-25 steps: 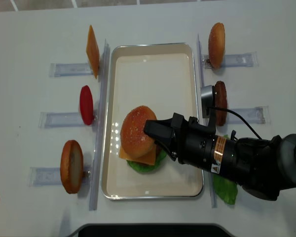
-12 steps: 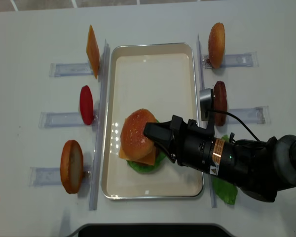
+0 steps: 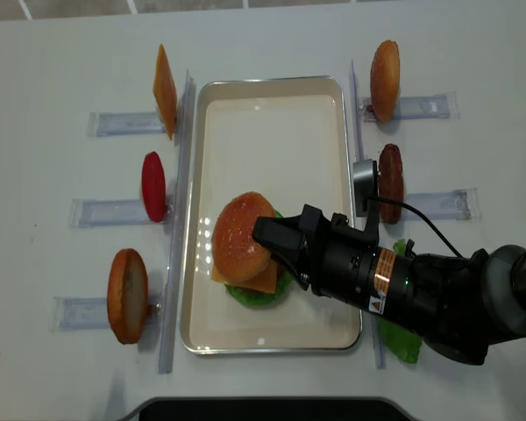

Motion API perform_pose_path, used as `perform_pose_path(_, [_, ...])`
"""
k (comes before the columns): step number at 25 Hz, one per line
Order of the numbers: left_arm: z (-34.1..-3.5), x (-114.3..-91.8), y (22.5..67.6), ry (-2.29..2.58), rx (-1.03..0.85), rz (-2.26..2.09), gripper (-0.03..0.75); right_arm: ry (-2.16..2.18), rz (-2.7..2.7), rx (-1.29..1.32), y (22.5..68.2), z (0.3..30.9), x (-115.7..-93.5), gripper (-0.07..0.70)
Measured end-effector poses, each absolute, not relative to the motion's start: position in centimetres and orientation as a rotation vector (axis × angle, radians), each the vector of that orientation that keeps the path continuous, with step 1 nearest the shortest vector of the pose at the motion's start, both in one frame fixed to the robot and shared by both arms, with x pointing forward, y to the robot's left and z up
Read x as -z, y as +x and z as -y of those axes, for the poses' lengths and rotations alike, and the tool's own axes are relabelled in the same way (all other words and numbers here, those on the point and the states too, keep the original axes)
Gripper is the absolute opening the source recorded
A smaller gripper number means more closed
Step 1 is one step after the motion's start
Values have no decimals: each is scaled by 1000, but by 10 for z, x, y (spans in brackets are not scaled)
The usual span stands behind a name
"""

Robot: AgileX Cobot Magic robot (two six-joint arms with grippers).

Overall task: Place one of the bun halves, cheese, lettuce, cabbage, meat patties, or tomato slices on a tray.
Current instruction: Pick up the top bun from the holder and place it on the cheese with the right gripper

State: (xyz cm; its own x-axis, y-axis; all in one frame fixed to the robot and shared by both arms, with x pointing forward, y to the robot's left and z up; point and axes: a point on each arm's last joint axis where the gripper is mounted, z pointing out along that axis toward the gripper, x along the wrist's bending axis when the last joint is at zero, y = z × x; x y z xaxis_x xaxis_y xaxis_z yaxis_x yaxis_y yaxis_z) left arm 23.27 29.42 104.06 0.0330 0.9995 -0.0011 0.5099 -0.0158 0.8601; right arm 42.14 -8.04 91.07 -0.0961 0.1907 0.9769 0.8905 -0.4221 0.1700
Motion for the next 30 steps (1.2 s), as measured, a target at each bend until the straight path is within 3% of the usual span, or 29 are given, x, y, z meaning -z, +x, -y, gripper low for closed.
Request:
perform_pose_path(9, [-294, -1041, 233, 1612, -888, -1561, -7, -1630, 1211, 1530, 418, 77, -899, 167])
perform_pose_path(30, [-294, -1041, 233, 1612, -888, -1561, -7, -1641, 1213, 1556, 420, 78, -899, 174])
